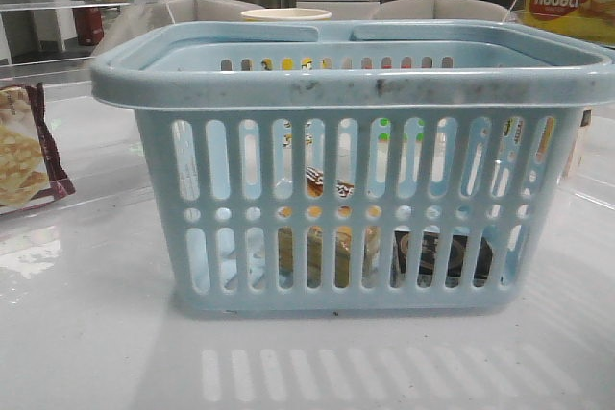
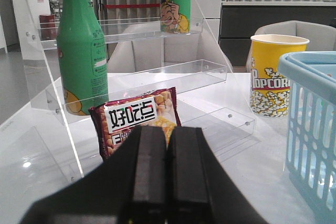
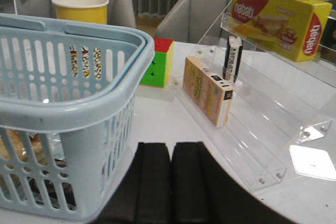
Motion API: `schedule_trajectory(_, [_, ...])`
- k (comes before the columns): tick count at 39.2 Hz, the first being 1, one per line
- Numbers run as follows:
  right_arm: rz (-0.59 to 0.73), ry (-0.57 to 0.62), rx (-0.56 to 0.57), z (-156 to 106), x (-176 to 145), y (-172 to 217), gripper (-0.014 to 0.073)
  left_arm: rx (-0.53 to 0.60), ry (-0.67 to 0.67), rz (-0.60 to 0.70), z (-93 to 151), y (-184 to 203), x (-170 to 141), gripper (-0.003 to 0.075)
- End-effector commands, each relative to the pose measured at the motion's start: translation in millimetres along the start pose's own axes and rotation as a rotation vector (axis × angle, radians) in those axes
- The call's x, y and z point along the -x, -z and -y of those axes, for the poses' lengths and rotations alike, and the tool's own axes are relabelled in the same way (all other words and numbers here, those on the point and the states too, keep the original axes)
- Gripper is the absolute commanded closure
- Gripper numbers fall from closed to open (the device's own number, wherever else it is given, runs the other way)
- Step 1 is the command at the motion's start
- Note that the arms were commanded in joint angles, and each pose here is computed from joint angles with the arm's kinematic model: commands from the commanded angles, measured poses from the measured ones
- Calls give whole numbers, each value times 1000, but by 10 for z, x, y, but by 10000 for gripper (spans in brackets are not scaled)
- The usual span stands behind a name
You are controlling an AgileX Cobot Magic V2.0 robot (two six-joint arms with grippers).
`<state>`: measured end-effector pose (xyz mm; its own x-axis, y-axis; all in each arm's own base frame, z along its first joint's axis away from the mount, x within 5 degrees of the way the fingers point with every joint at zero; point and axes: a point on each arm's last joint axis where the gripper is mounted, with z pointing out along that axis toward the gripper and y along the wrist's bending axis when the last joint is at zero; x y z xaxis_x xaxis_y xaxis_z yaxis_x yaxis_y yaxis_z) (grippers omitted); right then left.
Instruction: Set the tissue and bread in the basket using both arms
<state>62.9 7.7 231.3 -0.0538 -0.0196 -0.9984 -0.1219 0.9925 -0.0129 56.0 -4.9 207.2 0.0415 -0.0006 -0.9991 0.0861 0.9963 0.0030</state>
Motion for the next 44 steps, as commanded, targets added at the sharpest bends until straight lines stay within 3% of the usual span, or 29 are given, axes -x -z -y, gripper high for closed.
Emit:
schedule_trajectory(1, [165,-2,-35,20,26,56,566,7,10,106,-6,20,90,630])
schedule_trajectory(11, [183,-6,-73,37,-240,73,566,7,10,106,-6,20,90,630])
schedule_trajectory(44, [168,-6,-73,36,-248,72,566,7,10,106,-6,20,90,630])
